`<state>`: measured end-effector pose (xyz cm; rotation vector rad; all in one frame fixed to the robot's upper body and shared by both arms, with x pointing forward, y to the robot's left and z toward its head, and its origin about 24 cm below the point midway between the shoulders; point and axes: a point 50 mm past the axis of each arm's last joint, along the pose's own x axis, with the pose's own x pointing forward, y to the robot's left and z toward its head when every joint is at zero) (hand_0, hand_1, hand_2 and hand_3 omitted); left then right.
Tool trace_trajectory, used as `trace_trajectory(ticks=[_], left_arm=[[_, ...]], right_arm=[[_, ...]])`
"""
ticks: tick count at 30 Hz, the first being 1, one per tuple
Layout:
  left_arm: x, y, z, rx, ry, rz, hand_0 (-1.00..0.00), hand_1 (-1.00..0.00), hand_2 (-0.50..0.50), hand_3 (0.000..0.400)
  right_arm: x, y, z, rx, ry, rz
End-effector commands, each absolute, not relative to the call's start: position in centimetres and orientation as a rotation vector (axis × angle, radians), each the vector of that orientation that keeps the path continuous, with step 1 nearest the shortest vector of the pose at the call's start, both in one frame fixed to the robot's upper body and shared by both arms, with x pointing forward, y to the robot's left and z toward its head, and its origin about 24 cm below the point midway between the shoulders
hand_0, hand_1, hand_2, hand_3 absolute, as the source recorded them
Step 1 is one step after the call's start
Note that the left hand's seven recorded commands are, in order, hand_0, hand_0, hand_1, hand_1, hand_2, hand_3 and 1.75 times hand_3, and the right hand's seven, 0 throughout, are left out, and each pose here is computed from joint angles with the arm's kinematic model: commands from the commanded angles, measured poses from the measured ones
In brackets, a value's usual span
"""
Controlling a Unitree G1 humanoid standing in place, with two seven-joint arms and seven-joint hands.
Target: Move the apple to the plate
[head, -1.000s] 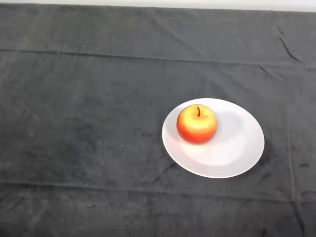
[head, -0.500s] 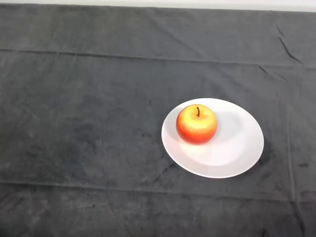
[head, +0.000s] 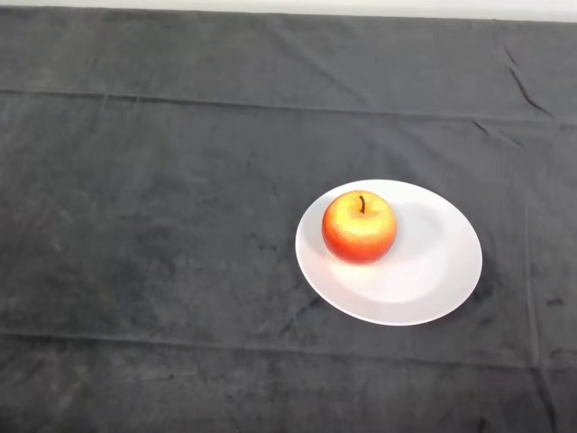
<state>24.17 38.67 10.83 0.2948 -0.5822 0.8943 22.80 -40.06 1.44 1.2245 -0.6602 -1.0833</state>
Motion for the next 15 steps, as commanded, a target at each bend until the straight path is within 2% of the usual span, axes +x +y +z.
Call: trace_trajectory(ticks=[1,15], left_arm=[[24.36,38.84,11.13,0.273,-0.6,0.923,0.0,0.0,0.0,0.0],[24.37,38.74,10.94,0.272,-0.595,0.917,0.0,0.0,0.0,0.0]], right_arm=[[22.77,-40.58,2.18,1.225,-0.718,-1.077],[22.77,-40.58,2.18,1.225,-0.718,-1.076]])
